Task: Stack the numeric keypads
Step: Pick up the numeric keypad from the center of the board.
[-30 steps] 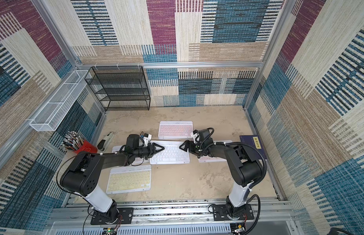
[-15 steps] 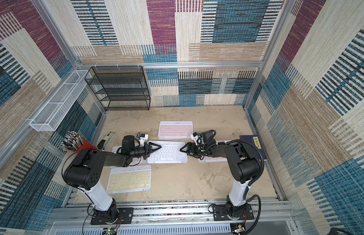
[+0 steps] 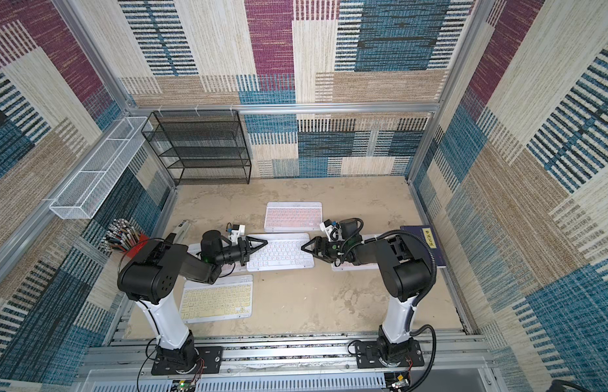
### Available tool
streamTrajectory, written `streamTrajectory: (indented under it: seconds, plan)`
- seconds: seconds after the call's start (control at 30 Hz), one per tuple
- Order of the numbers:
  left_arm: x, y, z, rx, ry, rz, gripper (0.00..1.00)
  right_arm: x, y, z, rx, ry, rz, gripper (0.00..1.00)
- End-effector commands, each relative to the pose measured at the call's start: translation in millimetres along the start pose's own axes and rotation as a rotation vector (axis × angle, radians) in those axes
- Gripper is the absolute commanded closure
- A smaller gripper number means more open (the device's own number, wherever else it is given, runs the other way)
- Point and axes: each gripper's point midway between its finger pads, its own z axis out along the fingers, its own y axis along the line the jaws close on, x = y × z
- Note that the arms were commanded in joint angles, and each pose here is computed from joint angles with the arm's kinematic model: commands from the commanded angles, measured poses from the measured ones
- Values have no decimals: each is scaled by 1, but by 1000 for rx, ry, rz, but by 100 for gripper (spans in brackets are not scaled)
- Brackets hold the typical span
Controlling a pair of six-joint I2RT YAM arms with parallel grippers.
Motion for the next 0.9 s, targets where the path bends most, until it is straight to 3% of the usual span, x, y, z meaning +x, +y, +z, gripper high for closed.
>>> streamTrajectory:
  seconds: [0.0, 0.2, 0.4, 0.5, 0.73, 0.87]
  plan:
    - [3, -34, -4, 116, 31, 70, 100, 11, -5, -2, 8, 34, 76, 16]
    - [5, -43, -8, 128, 32, 82, 100, 3, 2, -11, -17, 11, 59, 17]
    - [8, -37, -8, 119, 42, 71, 100, 0, 24, -16, -107, 8, 23, 25]
    - [11, -31, -8, 110, 46, 60, 100, -1, 34, -18, -148, 7, 13, 37]
    - [14, -26, -6, 100, 48, 54, 100, -2, 44, -21, -189, 3, 5, 87]
    - [14, -23, -4, 91, 49, 51, 100, -1, 44, -22, -189, 0, 13, 100]
